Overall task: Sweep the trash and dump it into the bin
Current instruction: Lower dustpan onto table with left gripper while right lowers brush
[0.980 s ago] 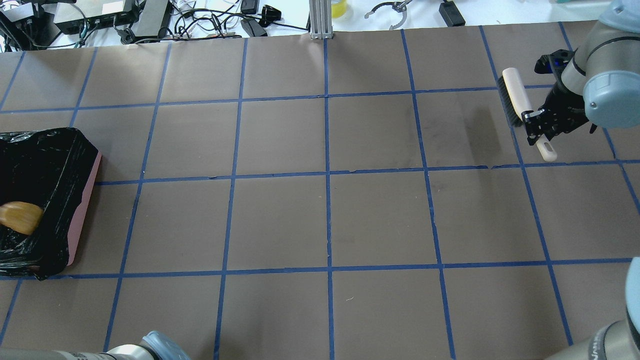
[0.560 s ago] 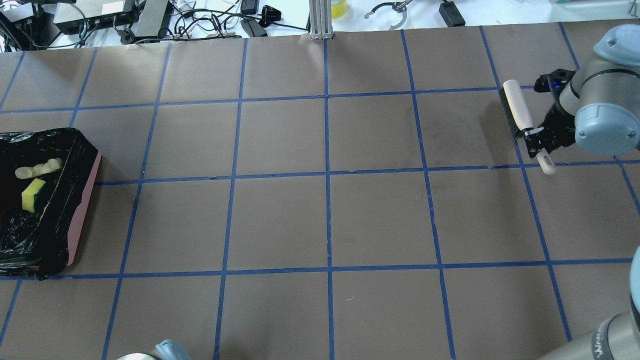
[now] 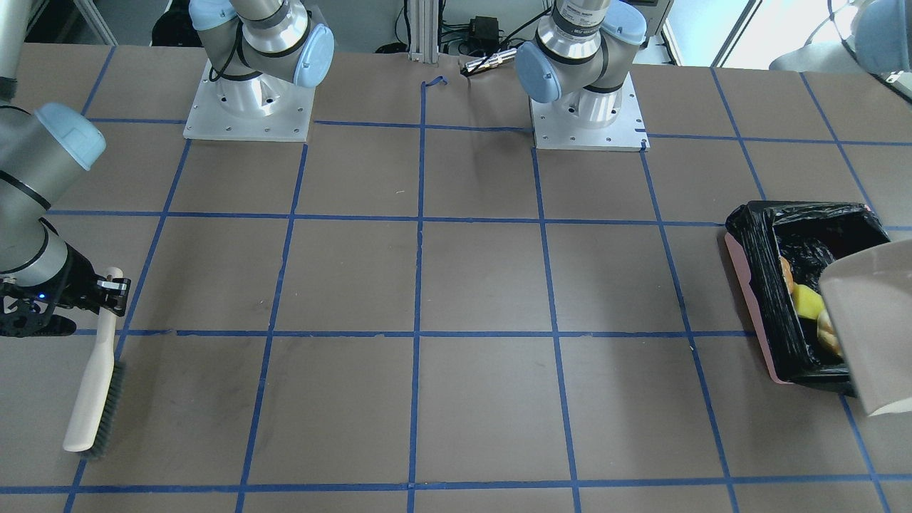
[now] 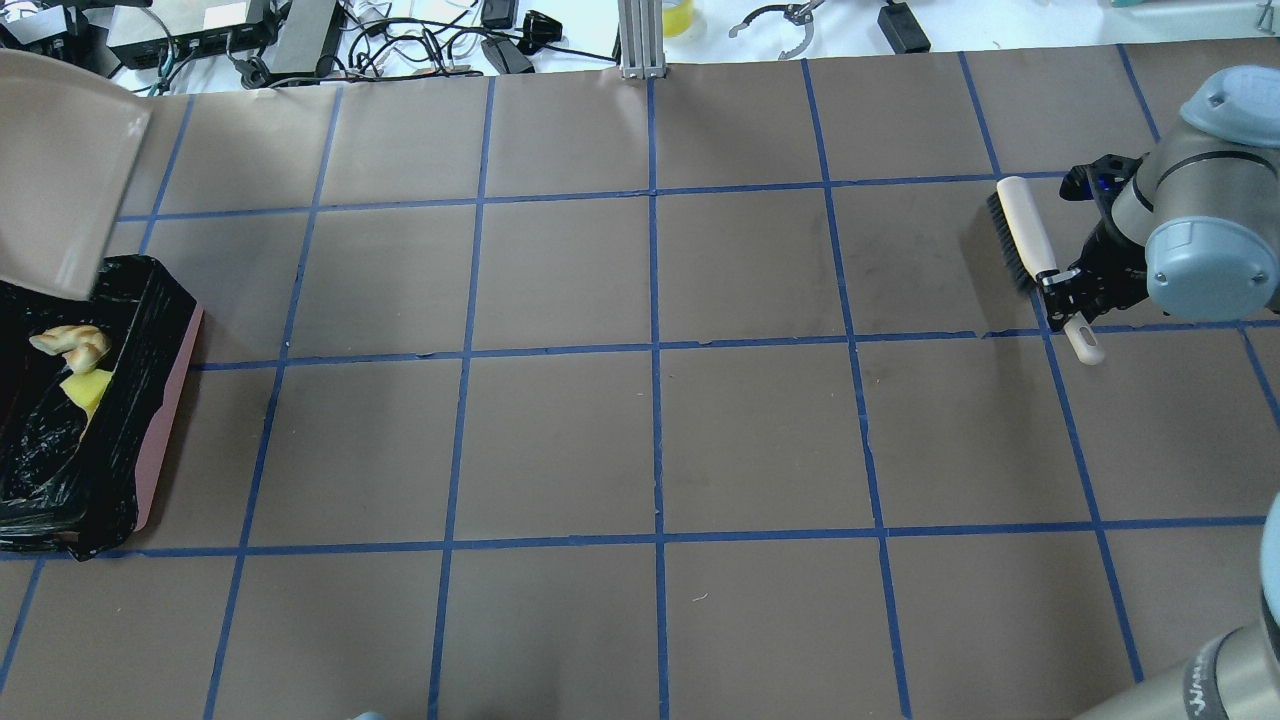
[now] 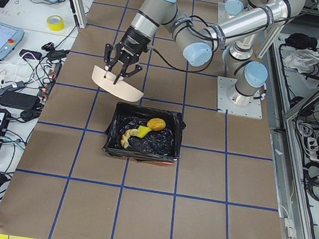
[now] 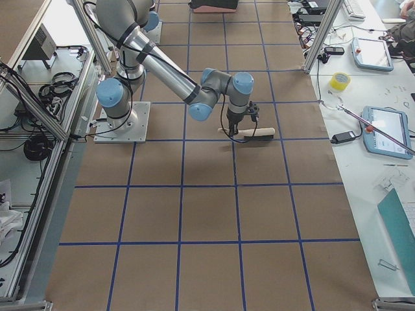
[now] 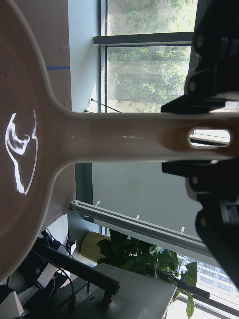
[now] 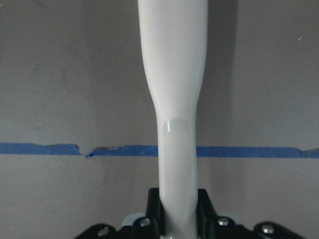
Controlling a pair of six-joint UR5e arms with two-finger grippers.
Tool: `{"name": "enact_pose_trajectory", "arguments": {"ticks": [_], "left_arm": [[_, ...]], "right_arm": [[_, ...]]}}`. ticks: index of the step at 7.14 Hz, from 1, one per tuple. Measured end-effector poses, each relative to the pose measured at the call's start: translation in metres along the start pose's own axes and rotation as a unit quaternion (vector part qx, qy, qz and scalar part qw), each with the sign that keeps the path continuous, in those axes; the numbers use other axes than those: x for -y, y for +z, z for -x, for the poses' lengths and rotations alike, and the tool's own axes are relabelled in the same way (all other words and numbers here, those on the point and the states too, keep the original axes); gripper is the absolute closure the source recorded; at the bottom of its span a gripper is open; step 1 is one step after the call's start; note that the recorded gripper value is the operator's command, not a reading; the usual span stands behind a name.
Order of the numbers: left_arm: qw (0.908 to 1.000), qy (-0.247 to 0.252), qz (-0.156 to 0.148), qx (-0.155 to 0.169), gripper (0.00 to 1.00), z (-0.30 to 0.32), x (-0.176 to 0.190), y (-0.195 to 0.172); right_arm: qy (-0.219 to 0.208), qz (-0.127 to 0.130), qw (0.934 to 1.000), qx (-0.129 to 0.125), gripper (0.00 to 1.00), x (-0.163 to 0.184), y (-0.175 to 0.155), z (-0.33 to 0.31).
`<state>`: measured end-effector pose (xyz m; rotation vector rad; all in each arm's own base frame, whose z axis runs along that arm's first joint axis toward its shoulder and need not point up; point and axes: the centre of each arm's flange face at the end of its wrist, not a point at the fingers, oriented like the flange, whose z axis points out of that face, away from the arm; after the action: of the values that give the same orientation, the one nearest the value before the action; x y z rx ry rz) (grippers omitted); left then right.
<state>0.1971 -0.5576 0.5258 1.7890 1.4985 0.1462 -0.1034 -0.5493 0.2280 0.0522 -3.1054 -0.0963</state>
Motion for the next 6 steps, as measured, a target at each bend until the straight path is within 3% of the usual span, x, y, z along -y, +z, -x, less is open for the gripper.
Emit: {"name": "enact_pose_trajectory", "arguments": {"ticks": [1, 2, 3, 5, 6], "left_arm": [[0.9971, -0.047, -0.059, 0.014, 1.00, 0.014, 0.028, 0.003], [0.9878, -0.092, -0.125, 0.012, 1.00, 0.022, 0.055, 0.012], [0.9723, -0.135, -0.191, -0.007, 1.00, 0.024, 0.082, 0.029], [0.9444, -0.174, -0.274, -0.054, 1.00, 0.034, 0.150, 0.064], [0.9370, -0.165, -0.298, -0.075, 1.00, 0.041, 0.190, 0.080]], "right_arm": [[0.001, 0.004, 1.0000, 0.001, 0.80, -0.001, -0.001, 0.000], [0.001, 0.007, 1.0000, 0.001, 0.64, -0.002, -0.001, 0.000], [0.001, 0.008, 1.0000, 0.002, 0.46, -0.002, 0.000, 0.001], [0.001, 0.007, 1.0000, 0.003, 0.30, -0.001, -0.002, 0.000], [0.001, 0.004, 1.0000, 0.001, 0.24, 0.000, -0.004, 0.000]]}}
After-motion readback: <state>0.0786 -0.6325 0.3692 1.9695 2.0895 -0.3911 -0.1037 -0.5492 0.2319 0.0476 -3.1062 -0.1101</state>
